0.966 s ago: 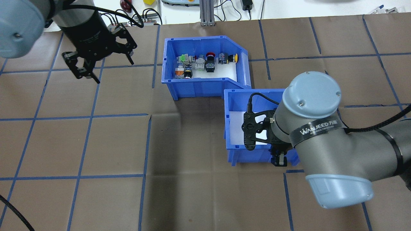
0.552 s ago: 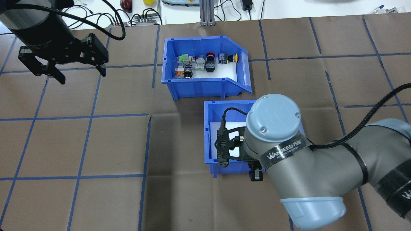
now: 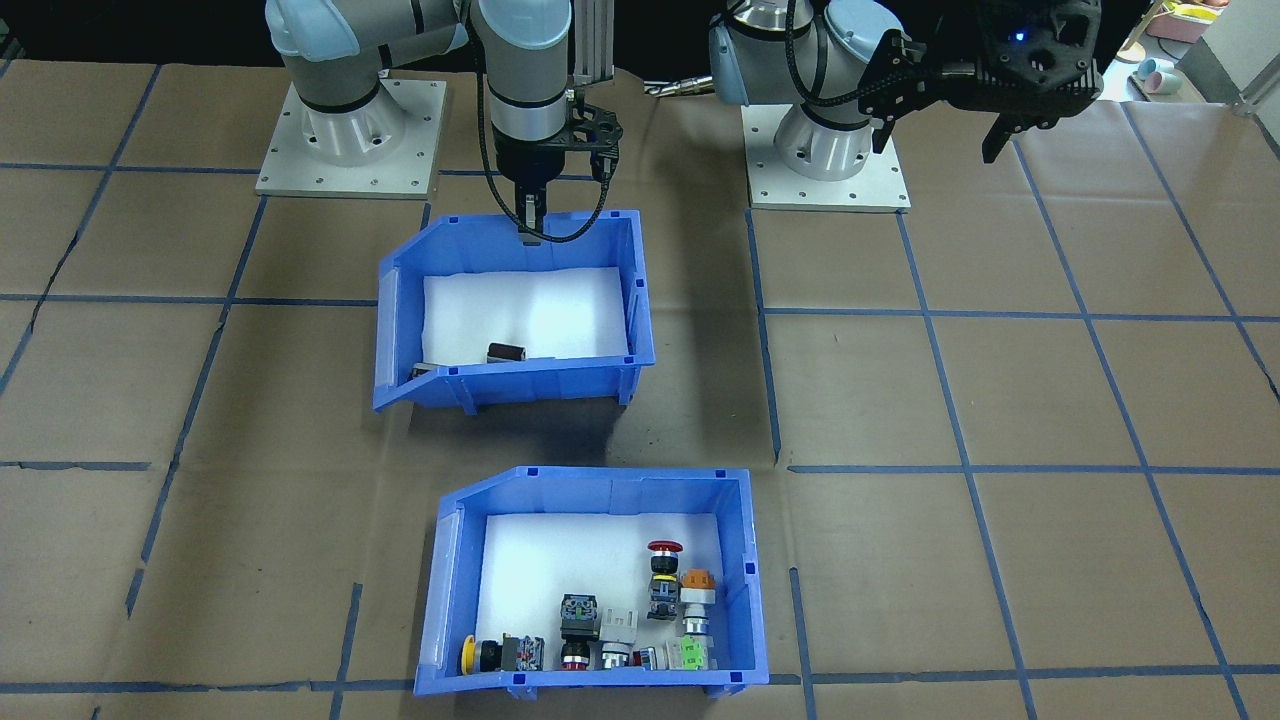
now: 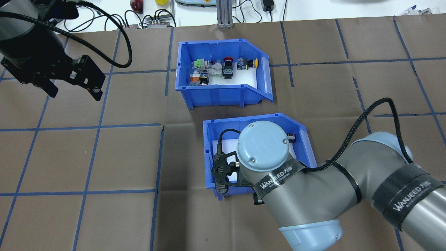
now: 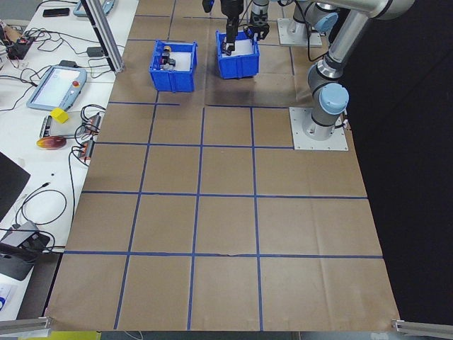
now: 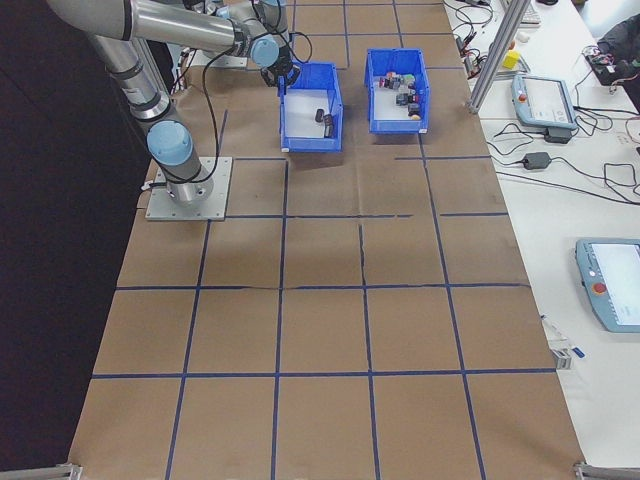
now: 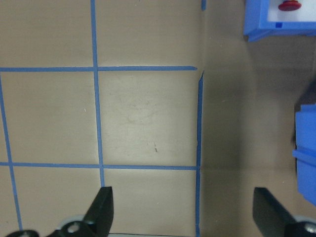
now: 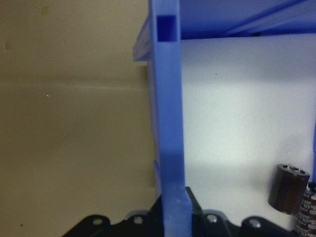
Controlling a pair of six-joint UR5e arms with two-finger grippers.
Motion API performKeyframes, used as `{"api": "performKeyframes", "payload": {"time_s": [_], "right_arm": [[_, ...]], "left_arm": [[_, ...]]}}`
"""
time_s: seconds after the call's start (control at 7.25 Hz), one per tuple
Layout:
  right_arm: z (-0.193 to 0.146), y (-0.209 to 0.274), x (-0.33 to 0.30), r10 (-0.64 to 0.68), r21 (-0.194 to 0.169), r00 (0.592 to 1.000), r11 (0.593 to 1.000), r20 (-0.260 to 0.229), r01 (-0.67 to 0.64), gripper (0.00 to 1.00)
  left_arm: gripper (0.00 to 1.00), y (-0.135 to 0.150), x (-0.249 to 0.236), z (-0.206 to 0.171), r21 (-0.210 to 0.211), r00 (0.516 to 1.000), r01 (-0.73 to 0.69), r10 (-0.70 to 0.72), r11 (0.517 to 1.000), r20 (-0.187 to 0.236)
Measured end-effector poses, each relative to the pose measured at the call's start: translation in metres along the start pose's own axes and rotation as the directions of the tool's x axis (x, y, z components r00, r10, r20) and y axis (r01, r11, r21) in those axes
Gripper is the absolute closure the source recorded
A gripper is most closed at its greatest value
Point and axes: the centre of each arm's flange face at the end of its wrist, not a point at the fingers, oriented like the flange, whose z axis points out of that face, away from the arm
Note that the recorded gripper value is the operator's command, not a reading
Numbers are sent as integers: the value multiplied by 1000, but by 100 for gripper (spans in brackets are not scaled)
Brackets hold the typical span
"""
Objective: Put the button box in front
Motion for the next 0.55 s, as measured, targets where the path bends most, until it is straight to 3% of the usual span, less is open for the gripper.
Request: {"api": "performKeyframes", "payload": {"time_s": [0.14, 0.28, 0.41, 0.55], "right_arm": [[6, 0, -2, 5, -9, 1000, 1000, 9, -5, 61], [12, 1, -5, 18, -16, 1000, 1000, 21, -18, 54], [16, 1, -6, 29, -20, 999, 999, 28, -29, 12], [16, 1, -7, 37, -19, 999, 999, 29, -36, 0]], "left_arm": [[0, 7, 1, -6, 5, 1000, 16, -16, 1000, 2], [0, 16, 3, -7, -3, 999, 38, -38, 999, -1], [0, 22, 4, -7, -18, 999, 46, -46, 999, -5], [0, 25, 4, -7, -25, 999, 41, -41, 999, -7]]}}
